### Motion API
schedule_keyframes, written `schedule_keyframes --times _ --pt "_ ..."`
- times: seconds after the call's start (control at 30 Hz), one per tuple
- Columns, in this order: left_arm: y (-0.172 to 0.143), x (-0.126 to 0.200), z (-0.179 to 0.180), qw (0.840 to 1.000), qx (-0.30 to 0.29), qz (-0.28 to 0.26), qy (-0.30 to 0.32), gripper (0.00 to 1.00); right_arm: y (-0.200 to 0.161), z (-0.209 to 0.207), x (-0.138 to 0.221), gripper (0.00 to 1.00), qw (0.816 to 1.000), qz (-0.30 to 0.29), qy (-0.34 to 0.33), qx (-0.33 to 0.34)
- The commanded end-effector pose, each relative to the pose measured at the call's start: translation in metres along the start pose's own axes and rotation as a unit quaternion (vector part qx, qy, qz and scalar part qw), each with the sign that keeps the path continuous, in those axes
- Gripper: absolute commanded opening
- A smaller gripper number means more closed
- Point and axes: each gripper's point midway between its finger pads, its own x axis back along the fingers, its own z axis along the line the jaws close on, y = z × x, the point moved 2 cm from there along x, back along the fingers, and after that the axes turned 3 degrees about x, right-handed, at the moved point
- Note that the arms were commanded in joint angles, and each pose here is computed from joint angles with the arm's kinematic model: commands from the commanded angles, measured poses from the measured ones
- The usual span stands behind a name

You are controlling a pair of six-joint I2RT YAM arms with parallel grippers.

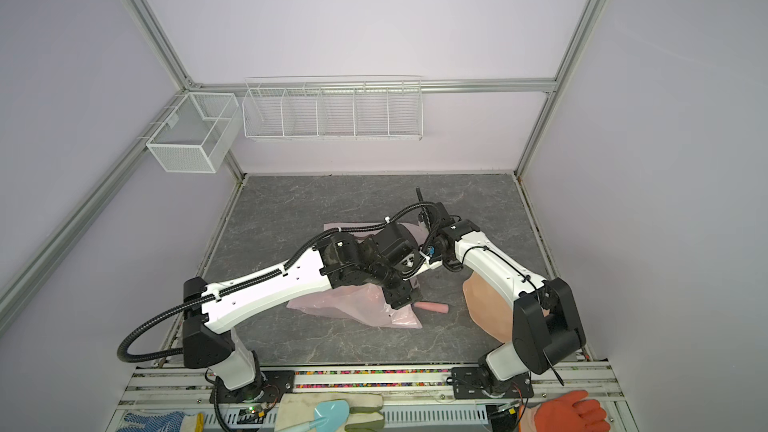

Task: Place the fruits into the plastic bag
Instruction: Pick up the plastic bag from the center of the table.

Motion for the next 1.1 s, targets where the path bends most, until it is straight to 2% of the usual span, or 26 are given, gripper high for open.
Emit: schedule_keyframes --times 0.0,0.33,0.5,0.63,0.7,0.77,0.87,0.93,1.0,1.07 --pt "-0.011 0.005 -0.01 0.997 -0.066 0.047 -0.015 0.76 0.01 -0.001 -0.004 0.95 1.0 -0.008 0.013 0.009" --pt "-0.044 -0.024 -0.016 0.982 -0.108 0.149 -0.034 0.75 0.02 0.001 -0.023 0.96 0.999 0.002 0.047 0.005" --pt "-0.053 -0.033 -0.019 0.977 -0.122 0.17 -0.041 0.71 0.021 0.002 -0.033 0.96 0.998 0.011 0.056 0.008" --pt "-0.058 -0.039 -0.019 0.975 -0.124 0.18 -0.041 0.64 0.023 0.0 -0.038 0.98 0.999 0.019 0.049 0.011" --pt "-0.06 -0.04 -0.018 0.975 -0.122 0.183 -0.039 0.58 0.025 -0.004 -0.038 0.98 0.999 0.02 0.037 0.009" --pt "-0.061 -0.04 -0.018 0.975 -0.12 0.182 -0.04 0.45 0.026 -0.008 -0.036 0.99 0.999 0.022 0.023 0.008" --pt "-0.063 -0.04 -0.018 0.977 -0.114 0.179 -0.037 0.2 0.027 -0.015 -0.032 0.99 1.0 0.026 0.002 0.005" --pt "-0.064 -0.038 -0.02 0.978 -0.112 0.174 -0.039 0.08 0.026 -0.019 -0.03 0.99 1.0 0.029 -0.011 0.004" --pt "-0.064 -0.034 -0.022 0.979 -0.111 0.166 -0.043 0.0 0.024 -0.019 -0.032 0.98 0.999 0.031 -0.01 0.003" --pt "-0.063 -0.03 -0.024 0.981 -0.109 0.153 -0.048 0.0 0.023 -0.018 -0.037 0.99 0.999 0.038 -0.008 0.0"
